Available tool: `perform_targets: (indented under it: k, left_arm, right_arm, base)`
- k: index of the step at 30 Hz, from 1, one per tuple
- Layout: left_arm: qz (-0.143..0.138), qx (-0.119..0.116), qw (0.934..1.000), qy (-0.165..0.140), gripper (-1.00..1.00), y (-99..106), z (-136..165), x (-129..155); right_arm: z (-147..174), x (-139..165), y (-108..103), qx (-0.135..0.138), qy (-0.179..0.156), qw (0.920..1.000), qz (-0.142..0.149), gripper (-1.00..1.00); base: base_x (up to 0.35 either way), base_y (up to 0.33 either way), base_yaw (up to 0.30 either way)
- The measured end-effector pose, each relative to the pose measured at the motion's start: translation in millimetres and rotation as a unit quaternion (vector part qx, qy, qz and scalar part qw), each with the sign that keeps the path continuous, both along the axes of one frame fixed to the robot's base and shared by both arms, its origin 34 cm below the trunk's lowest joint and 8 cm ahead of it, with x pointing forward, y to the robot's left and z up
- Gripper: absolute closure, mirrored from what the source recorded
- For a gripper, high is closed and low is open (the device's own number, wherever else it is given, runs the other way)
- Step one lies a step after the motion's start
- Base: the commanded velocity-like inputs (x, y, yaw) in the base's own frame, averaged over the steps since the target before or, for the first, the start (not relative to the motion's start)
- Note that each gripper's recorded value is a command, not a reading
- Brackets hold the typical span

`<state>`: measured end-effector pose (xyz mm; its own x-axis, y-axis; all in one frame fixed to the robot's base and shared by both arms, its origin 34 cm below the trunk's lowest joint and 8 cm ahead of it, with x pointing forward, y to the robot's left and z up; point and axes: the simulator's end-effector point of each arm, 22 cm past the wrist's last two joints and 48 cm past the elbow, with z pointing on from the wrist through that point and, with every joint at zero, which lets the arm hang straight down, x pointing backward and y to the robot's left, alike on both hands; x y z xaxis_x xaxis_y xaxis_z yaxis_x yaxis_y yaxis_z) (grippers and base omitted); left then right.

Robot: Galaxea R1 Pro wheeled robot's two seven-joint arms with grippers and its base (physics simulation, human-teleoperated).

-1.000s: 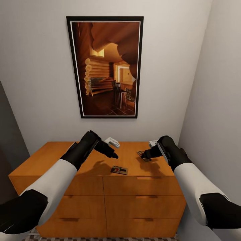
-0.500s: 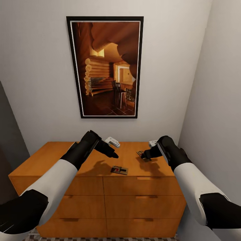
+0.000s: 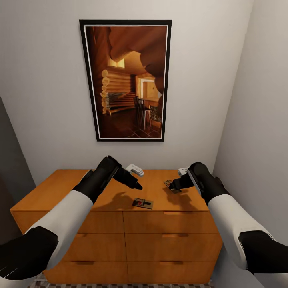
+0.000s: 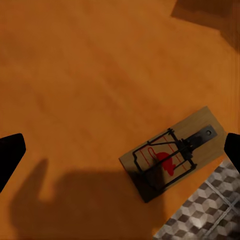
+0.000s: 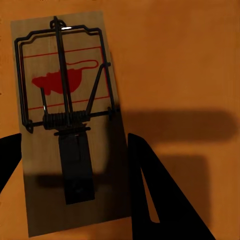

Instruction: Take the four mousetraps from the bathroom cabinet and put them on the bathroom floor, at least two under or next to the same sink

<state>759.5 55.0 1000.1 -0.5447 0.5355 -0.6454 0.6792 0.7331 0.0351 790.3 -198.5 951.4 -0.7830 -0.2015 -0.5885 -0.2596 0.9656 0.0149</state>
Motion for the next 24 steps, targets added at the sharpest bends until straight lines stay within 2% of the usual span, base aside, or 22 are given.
perform_targets:
  k: [3,9,13,24]
  left_arm:
    - [0.0,-0.001,1.0,0.006,-1.0,-2,-2,-2]
    - [-0.019,-0.005,0.9996,0.018,-1.0,-27,-11,-11]
    - [-0.032,-0.008,0.9994,0.009,-1.0,-36,-11,-11]
    - [-0.035,-0.008,0.9993,0.009,-1.0,-35,-16,-10]
  right_arm:
    - [0,0,0,0.0,0.0,1.0,0.0,1.0]
    - [0,0,-1,0.001,0.0,1.0,-0.001,1.0]
    - [0,0,-5,0.0,0.001,1.0,-0.003,1.0]
    - [-2,0,-9,-0.004,0.002,1.0,-0.006,1.0]
  base:
    - [0.0,0.0,0.0]
    - [0.0,0.0,0.0]
    - [0.0,0.0,0.0]
    - [0.0,0.0,0.0]
